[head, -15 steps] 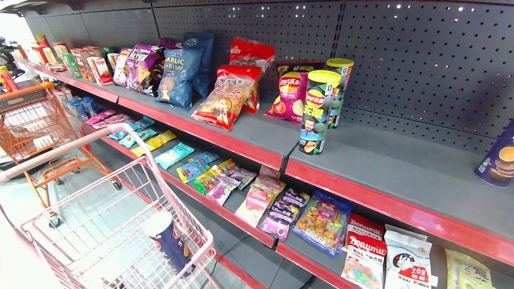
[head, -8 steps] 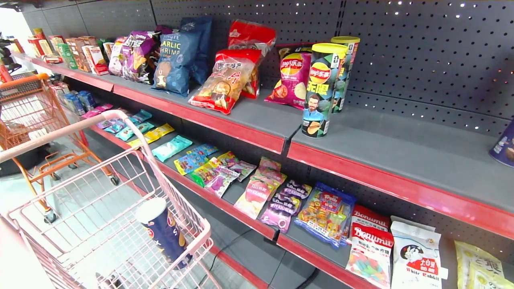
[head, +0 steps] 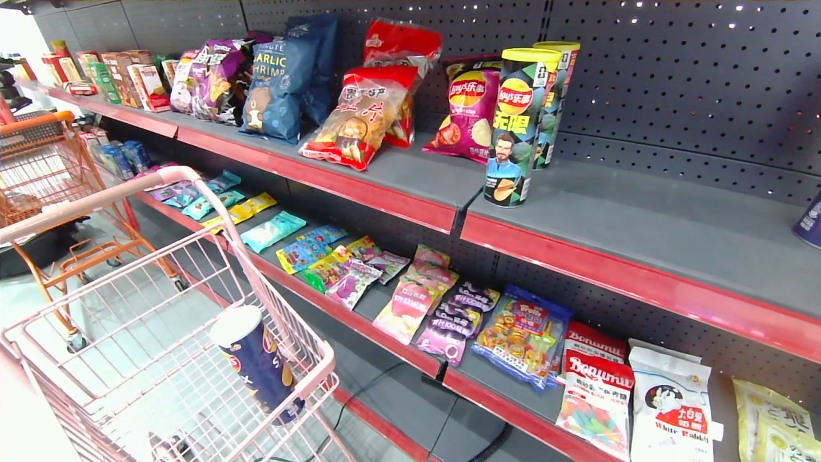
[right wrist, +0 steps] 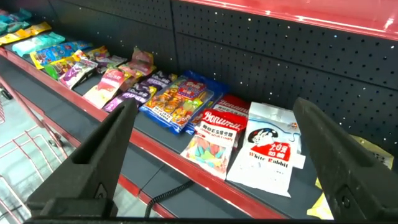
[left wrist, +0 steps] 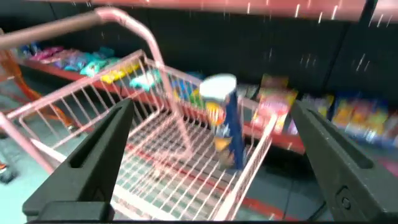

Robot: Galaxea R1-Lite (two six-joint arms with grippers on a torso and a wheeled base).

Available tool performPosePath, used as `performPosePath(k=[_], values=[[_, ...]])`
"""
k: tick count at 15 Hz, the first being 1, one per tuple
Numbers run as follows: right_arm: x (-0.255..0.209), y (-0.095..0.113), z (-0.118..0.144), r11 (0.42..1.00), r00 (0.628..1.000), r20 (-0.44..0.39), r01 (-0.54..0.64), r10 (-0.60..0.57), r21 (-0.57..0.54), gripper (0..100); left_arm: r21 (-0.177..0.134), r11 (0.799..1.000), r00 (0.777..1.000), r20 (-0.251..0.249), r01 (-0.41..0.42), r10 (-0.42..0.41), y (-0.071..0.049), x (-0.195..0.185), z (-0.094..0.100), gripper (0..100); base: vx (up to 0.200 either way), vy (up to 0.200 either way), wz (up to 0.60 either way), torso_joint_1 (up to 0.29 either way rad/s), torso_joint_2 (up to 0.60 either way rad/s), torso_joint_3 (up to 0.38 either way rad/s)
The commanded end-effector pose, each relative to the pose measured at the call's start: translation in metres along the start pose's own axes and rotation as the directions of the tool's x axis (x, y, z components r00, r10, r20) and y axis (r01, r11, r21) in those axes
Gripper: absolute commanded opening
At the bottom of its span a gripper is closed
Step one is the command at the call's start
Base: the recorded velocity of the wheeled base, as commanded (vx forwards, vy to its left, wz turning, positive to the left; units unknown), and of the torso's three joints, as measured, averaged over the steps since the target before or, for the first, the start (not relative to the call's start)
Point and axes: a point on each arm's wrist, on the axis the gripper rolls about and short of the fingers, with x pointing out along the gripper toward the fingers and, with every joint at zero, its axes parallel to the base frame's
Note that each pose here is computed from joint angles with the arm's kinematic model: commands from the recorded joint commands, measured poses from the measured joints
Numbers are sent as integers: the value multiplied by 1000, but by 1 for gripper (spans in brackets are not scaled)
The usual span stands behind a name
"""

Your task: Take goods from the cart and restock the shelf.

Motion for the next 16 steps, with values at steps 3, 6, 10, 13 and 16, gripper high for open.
performPosePath(k=[3,6,10,13,16], values=[[0,0,0,1000,1000,-1,-1,1,1,100,-205,897,879,-371,-392,300,20,136,55,100,0,0,0,0,0,0],[0,0,0,1000,1000,-1,1,-1,1,100,-195,952,862,-495,-235,111,15,159,-23,100,0,0,0,0,0,0],[0,0,0,1000,1000,-1,-2,2,1,100,-145,982,802,-597,-121,11,13,183,-57,100,0,0,0,0,0,0],[0,0,0,1000,1000,-1,-1,1,-1,100,-145,987,747,-649,62,-142,8,179,-70,100,0,0,0,0,0,0],[0,0,0,1000,1000,-1,-1,1,1,100,-145,987,720,-677,69,-150,9,193,-81,100,0,0,0,0,0,0]])
